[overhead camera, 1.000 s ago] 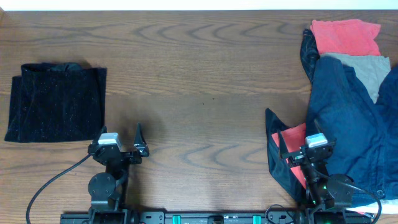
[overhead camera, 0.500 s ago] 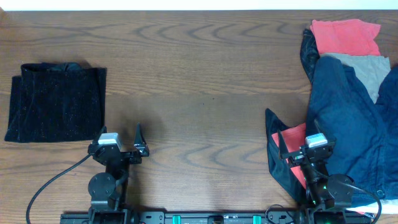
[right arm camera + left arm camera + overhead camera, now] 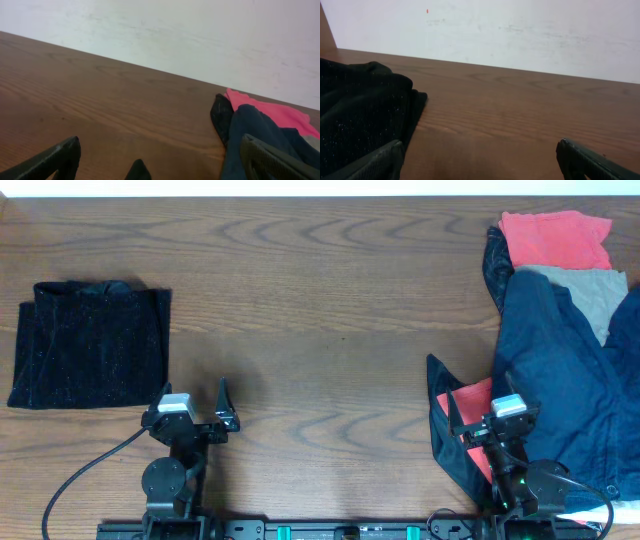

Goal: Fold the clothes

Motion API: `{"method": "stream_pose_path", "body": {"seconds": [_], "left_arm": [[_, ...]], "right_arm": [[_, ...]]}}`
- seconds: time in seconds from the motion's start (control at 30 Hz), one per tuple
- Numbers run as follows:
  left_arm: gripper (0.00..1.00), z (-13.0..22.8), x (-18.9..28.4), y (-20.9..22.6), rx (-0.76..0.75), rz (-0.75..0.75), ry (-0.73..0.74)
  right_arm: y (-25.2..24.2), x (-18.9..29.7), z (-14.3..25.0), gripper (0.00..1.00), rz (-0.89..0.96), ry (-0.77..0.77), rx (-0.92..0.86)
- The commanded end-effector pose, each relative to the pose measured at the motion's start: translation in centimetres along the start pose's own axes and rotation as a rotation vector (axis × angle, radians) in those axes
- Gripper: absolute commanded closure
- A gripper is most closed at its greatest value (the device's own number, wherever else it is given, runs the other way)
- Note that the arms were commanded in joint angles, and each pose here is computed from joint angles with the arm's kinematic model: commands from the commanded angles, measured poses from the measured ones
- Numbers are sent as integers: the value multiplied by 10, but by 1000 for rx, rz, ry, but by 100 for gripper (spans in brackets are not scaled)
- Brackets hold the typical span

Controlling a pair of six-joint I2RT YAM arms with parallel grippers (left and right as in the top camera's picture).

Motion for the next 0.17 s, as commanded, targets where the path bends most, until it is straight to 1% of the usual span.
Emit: {"method": "stream_pose_path", "body": {"seconds": [0.0, 0.13], "left_arm": [[2, 11, -1, 7, 1, -33, 43], [2, 11, -1, 7, 1, -33, 43]], "right_arm": [[1, 0, 0, 1, -6, -2, 13], [1, 0, 0, 1, -6, -2, 14]]}}
Point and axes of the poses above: each gripper's point midway between its finger pads, its own x axis back along the fingers, its own y axis along the line the jaws close on, z = x × y, the point moved 7 cm from there along x, back along the fingers, and after that the axes turned 15 degrees about x, right-handed, at the moved point
